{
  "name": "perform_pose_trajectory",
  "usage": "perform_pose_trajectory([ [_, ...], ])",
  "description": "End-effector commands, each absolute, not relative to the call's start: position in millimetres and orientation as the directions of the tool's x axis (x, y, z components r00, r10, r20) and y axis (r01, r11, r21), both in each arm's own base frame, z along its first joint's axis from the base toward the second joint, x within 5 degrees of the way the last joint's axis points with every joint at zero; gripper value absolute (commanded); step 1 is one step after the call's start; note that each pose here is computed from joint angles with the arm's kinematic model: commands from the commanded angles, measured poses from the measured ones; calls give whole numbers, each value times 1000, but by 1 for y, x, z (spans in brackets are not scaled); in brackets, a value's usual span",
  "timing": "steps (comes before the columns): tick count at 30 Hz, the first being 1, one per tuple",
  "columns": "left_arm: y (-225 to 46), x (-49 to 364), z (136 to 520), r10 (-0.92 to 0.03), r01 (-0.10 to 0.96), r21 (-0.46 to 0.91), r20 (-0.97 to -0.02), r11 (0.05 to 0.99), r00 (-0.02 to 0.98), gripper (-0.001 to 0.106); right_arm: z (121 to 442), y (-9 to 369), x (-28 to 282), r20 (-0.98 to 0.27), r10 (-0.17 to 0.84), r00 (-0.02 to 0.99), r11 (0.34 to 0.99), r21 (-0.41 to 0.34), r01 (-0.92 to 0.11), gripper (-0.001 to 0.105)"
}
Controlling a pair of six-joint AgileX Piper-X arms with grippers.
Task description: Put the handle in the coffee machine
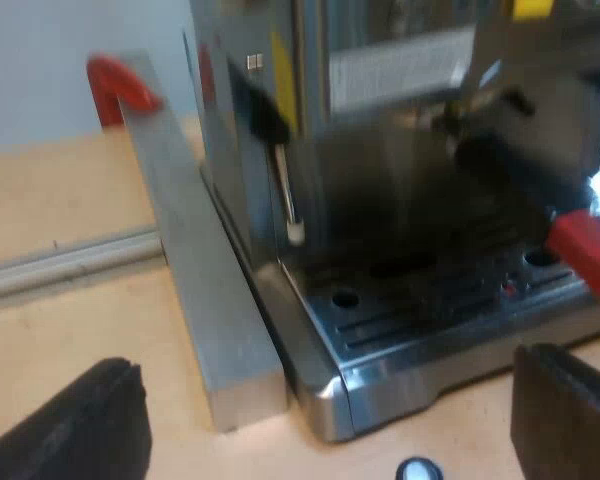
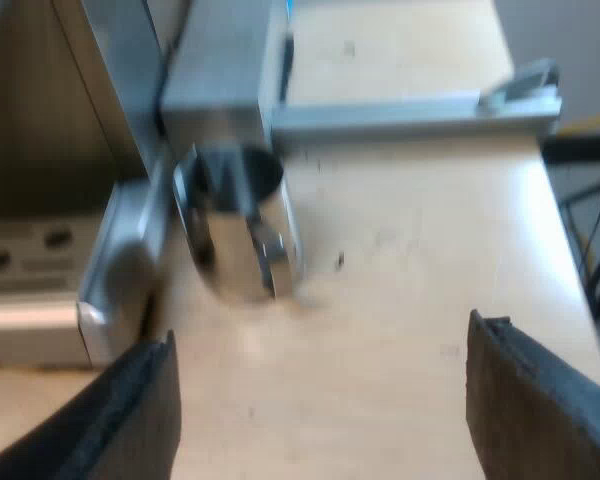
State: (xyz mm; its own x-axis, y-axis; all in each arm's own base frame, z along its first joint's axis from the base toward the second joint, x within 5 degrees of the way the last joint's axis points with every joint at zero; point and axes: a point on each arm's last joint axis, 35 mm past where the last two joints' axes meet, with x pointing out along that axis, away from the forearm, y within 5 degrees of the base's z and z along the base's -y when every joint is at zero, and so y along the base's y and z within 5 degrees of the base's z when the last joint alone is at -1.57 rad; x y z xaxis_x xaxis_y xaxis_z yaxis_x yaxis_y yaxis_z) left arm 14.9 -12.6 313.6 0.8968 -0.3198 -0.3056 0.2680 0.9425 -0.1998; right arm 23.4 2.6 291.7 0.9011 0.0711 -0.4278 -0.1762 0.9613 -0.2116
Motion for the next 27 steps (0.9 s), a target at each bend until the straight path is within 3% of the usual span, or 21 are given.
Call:
perform_pose_trajectory([
  [1, -12, 21, 310, -317, 259, -213, -317, 942, 894, 75, 285, 3, 29, -445, 76, 892, 958, -216, -189, 63],
  [8, -11, 28, 291, -319, 244, -233, -378, 941, 869, 75, 246, 3, 42, -546, 77, 834, 958, -191, -213, 63],
  [27, -12, 29, 291, -332, 262, -226, -374, 938, 866, 75, 243, 2, 46, -526, 77, 847, 964, -177, -197, 63],
])
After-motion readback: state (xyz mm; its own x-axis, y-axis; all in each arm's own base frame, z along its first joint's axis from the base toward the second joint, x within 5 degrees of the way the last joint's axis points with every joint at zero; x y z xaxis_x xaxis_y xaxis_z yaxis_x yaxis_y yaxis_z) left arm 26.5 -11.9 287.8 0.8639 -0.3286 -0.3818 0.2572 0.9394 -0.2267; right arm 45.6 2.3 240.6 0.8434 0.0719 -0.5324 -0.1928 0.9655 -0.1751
